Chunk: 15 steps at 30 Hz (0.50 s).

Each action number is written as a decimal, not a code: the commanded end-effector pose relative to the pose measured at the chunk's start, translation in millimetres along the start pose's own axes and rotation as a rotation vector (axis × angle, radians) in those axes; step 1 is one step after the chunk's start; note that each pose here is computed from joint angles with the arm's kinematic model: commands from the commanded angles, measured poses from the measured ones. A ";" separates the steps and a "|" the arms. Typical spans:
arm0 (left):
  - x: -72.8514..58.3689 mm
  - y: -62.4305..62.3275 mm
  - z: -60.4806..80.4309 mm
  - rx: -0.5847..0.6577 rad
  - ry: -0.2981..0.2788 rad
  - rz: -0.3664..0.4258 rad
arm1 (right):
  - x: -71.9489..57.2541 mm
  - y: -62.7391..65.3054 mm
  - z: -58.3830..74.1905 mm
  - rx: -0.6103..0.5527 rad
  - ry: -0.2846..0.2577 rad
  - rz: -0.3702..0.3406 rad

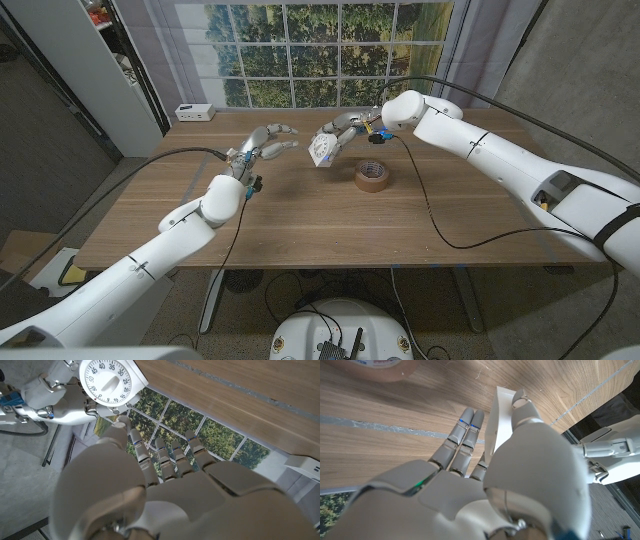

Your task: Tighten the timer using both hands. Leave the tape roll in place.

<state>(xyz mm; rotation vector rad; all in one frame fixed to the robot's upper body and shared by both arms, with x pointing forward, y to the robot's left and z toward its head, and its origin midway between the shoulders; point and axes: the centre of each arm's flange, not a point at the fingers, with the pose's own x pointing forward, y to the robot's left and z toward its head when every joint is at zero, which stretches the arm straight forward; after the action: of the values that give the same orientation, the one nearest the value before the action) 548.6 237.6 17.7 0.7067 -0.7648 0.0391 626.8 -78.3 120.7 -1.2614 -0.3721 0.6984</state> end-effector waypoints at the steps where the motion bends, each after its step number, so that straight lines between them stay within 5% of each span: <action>1: 27.8 -13.8 -12.5 -0.042 -0.034 -0.054 | -4.3 -1.0 3.2 0.031 0.006 -0.004; 15: 31.0 -16.0 -19.7 -0.058 -0.034 -0.100 | -0.8 -5.0 7.2 0.058 0.004 -0.010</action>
<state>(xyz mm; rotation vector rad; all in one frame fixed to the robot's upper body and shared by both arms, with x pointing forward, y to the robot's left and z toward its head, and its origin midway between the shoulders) 581.6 231.5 18.8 0.6902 -0.7620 -0.0512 623.5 -78.4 123.4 -1.2203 -0.3532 0.6882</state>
